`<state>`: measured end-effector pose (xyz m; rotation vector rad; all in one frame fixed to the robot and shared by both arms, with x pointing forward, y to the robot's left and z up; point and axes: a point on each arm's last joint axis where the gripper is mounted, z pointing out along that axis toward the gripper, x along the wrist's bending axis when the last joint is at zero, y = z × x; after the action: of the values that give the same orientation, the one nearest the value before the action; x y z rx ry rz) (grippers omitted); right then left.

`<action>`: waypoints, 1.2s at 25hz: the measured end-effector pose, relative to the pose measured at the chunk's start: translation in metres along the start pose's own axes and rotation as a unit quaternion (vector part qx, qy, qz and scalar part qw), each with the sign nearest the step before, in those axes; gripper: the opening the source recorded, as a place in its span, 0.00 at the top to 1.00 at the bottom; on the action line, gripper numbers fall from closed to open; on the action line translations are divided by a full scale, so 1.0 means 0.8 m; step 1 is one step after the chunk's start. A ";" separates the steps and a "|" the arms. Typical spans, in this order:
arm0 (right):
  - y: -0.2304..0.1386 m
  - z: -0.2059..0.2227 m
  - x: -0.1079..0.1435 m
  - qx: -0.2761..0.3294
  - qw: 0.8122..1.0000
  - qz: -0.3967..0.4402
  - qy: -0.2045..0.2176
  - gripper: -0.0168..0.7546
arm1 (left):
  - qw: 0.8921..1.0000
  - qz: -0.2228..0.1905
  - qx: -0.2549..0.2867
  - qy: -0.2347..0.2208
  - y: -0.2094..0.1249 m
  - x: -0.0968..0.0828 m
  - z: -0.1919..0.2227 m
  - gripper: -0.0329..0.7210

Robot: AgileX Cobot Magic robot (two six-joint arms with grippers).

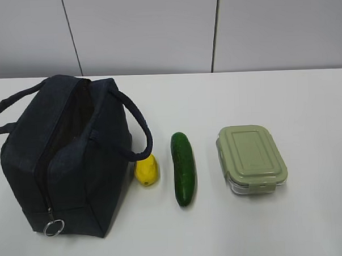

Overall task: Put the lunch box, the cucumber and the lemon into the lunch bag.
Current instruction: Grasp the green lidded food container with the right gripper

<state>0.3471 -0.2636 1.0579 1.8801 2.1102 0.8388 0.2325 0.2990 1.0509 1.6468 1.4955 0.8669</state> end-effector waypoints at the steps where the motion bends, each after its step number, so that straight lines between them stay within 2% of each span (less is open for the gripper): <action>1: 0.005 0.005 0.000 0.010 1.000 0.004 0.001 0.36 | 1.000 0.000 0.000 0.000 0.000 0.000 0.000 0.64; 7: 0.040 0.040 -0.001 0.065 0.998 0.020 0.009 0.36 | 1.000 0.000 0.000 -0.001 0.000 0.000 0.000 0.64; 19: 0.135 0.099 0.005 0.102 0.993 0.000 0.055 0.36 | 1.000 0.000 0.000 -0.001 0.000 0.000 0.000 0.64; 24: 0.157 0.127 -0.014 0.115 0.982 0.053 0.138 0.41 | 1.000 0.000 0.000 -0.001 0.000 0.000 0.000 0.64; 27: 0.164 0.129 -0.037 0.107 0.971 0.078 0.199 0.47 | 1.000 0.000 0.000 -0.001 0.000 0.000 0.000 0.64; 30: 0.164 0.132 -0.066 0.107 0.960 0.101 0.236 0.50 | 1.000 0.000 0.000 -0.001 0.000 0.000 0.000 0.64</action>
<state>0.5206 -0.2804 1.0286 2.2120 2.3843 1.2589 0.2325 0.2988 1.0509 1.6463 1.4949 0.8649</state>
